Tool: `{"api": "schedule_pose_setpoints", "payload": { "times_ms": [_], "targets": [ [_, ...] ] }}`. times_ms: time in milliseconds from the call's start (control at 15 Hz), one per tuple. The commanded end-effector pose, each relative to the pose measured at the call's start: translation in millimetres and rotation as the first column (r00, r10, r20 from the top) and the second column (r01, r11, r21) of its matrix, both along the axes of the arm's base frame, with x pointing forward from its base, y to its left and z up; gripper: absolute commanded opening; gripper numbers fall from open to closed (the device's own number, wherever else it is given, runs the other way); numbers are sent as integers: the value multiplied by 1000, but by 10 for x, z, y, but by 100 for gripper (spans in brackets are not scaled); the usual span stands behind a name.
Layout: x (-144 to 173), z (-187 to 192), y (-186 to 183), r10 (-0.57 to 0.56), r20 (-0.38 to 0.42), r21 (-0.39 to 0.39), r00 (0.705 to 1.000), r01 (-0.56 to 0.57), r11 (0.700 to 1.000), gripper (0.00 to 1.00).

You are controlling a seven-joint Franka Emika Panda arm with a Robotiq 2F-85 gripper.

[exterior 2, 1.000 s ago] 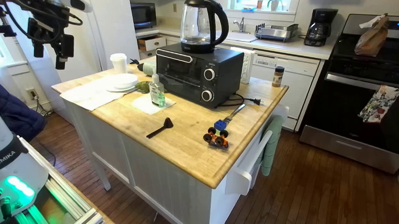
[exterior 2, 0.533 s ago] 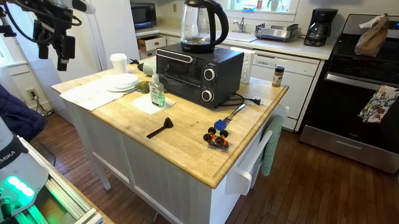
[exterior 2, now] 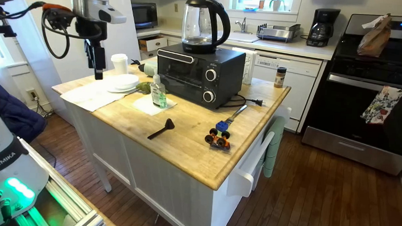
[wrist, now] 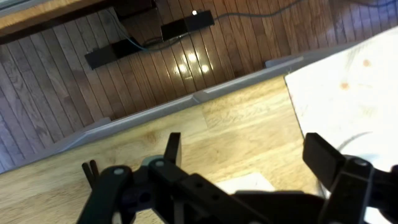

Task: Pump the hand wash bottle once

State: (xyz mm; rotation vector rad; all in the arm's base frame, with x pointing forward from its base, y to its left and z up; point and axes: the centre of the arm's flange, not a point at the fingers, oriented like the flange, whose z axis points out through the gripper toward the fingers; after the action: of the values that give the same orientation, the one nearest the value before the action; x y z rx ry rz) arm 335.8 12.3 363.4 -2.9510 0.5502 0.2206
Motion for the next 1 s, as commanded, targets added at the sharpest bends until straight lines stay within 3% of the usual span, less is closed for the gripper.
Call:
{"api": "schedule_pose_setpoints", "payload": {
  "times_ms": [0, 333, 600, 667, 800, 933],
  "targets": [
    [452, -157, 18, -179, 52, -78, 982, 183, 980, 100],
    [864, -191, 64, -394, 128, -168, 910, 412, 896, 100],
    [1159, -206, 35, -564, 167, -216, 809, 588, 779, 100],
    [892, -168, 17, -494, 154, -189, 856, 516, 835, 100],
    [998, -187, 9, -539, 158, -197, 827, 561, 804, 100],
    [1039, -206, 7, -551, 155, -198, 820, 572, 796, 100]
  ]
}}
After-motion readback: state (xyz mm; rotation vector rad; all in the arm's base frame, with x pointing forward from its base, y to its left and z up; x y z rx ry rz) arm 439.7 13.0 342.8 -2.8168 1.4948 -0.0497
